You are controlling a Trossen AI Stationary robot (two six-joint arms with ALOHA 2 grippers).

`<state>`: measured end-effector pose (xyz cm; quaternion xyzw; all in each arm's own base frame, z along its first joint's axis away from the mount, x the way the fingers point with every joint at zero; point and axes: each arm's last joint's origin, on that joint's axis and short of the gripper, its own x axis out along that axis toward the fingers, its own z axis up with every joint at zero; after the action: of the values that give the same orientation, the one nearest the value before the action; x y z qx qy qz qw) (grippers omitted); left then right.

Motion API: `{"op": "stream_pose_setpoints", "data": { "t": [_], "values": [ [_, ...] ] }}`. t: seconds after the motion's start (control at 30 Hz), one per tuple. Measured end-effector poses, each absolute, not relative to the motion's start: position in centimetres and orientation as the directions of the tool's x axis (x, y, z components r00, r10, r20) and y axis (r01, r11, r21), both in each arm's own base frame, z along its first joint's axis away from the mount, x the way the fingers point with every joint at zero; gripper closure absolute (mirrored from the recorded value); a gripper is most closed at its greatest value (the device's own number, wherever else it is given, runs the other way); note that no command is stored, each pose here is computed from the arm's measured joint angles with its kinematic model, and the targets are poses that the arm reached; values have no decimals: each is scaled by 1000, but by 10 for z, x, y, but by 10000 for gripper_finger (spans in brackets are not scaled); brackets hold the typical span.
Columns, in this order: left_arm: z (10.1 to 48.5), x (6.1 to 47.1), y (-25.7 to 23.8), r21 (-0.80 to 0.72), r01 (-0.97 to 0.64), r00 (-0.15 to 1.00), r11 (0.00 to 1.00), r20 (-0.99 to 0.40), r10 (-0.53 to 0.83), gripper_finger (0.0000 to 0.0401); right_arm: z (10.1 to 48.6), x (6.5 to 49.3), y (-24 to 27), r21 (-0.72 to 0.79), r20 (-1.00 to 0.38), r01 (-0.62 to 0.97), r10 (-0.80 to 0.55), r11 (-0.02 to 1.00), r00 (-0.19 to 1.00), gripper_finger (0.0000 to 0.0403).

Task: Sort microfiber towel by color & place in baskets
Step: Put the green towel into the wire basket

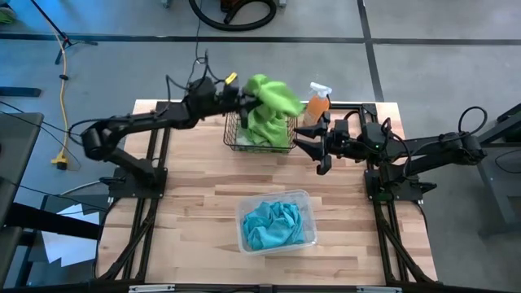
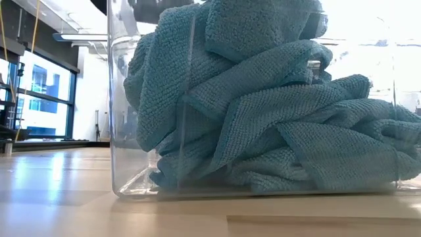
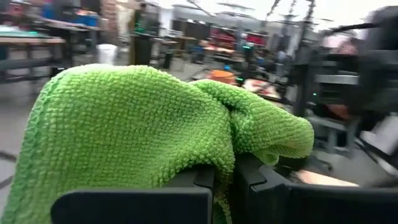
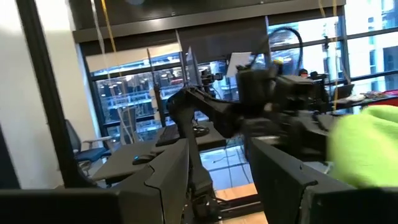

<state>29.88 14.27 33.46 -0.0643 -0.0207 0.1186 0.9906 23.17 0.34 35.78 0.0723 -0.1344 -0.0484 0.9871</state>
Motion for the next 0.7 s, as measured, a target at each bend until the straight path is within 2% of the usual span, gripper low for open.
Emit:
{"op": "stream_pose_setpoints", "data": {
  "t": [0.1, 0.3, 0.5, 0.7],
  "values": [
    [317, 305, 165, -180, -281, 959, 943, -7, 284, 401, 358, 232, 3, 162, 260, 96, -136, 982, 956, 240],
    [262, 314, 179, -309, -347, 933, 886, -215, 290, 401, 361, 231, 2, 176, 285, 126, -173, 976, 943, 240],
    [202, 314, 176, -392, -515, 824, 762, -472, 314, 401, 361, 230, 0, 191, 288, 171, -221, 967, 932, 240],
    [172, 312, 174, -417, -623, 735, 661, -600, 314, 401, 361, 230, -1, 200, 286, 200, -253, 959, 924, 240]
  ]
}}
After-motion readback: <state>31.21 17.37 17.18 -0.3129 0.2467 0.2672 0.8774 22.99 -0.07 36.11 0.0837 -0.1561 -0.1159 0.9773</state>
